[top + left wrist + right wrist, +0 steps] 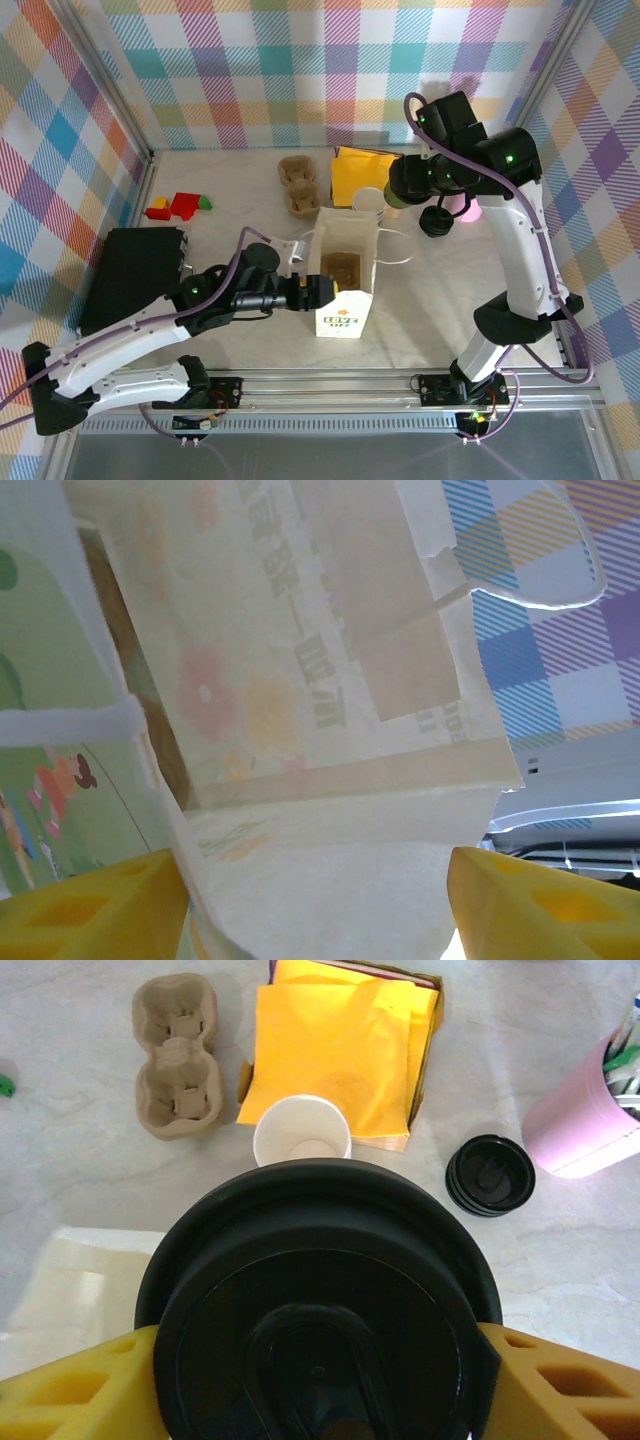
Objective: Pack the takeout coffee
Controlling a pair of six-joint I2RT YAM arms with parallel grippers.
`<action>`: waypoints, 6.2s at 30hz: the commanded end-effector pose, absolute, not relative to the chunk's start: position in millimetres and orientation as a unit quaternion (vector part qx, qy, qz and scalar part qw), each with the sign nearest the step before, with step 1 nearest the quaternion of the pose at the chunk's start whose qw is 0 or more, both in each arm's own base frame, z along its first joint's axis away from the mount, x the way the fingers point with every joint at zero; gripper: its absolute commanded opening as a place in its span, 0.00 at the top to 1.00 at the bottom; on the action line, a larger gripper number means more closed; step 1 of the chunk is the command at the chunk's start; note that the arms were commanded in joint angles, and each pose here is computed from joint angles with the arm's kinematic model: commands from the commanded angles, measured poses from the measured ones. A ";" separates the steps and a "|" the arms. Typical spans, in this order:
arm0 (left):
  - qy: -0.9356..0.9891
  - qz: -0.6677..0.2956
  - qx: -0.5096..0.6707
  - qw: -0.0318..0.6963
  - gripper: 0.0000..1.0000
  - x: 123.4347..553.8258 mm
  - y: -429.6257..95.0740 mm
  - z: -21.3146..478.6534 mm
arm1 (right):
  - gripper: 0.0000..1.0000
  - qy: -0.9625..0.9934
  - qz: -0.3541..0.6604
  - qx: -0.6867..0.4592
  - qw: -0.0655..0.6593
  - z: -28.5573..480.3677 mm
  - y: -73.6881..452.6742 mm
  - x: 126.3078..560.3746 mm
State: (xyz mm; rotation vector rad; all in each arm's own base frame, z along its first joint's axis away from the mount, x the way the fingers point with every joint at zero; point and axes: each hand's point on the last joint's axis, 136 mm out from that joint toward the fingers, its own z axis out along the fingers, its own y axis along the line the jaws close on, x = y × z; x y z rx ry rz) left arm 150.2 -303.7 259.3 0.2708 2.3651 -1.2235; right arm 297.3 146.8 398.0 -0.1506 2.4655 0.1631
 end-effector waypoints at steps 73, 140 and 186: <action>0.896 -0.281 0.110 0.326 0.62 318.4 -317.3 280.6 | 0.46 0.984 0.026 -0.141 0.109 293.6 208.1 167.9; 0.887 -0.286 -0.019 0.363 0.52 264.8 -197.3 308.6 | 0.49 0.968 0.066 -0.214 0.113 276.6 309.5 180.4; 0.887 -0.269 -0.019 0.375 0.51 246.7 -173.6 298.3 | 0.50 0.974 0.033 -0.216 0.058 201.4 310.2 184.8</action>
